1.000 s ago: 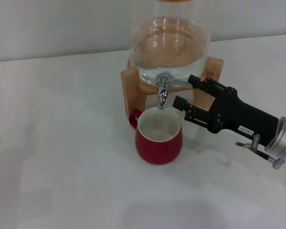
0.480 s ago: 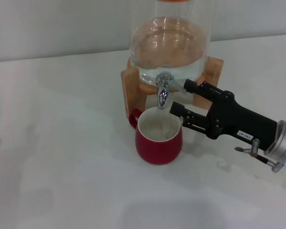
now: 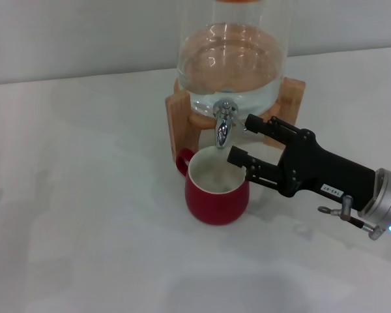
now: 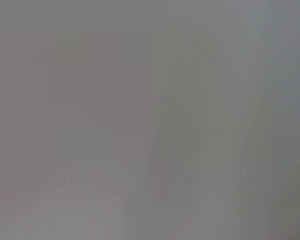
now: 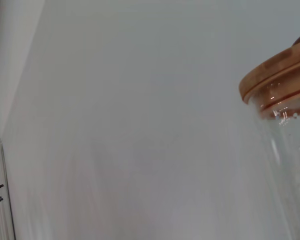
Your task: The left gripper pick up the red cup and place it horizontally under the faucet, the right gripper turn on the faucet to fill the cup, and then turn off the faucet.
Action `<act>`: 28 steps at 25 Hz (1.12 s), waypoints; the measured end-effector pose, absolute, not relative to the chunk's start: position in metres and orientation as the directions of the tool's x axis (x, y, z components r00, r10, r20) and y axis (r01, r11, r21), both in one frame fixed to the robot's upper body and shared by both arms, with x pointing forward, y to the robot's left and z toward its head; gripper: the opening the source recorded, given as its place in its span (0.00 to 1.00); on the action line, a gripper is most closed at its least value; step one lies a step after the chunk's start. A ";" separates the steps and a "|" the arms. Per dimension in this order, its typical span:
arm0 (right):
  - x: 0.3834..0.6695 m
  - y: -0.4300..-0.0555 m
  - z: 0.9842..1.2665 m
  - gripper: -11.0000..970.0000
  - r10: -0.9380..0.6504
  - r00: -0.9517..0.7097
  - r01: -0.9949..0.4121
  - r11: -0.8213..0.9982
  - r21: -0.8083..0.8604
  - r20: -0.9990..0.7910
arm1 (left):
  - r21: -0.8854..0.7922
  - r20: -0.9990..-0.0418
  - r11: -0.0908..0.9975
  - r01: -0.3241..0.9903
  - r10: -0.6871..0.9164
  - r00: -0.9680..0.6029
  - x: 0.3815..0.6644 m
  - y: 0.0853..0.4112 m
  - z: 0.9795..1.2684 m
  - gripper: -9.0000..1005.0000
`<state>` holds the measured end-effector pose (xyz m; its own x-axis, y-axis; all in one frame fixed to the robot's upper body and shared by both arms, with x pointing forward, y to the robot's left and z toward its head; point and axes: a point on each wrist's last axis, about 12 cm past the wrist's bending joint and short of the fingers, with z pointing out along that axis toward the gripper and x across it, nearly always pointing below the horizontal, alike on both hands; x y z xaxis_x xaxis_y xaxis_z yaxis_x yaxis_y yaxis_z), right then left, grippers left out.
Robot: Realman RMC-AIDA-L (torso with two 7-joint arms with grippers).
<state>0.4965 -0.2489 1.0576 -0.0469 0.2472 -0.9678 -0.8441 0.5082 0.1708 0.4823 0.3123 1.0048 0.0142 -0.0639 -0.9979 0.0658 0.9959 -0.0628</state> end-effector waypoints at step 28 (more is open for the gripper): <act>0.489 -0.248 1.068 0.79 0.309 -0.004 -0.877 0.456 0.151 -0.951 | -0.066 -0.998 0.996 0.065 -0.067 0.012 0.482 0.313 1.005 0.86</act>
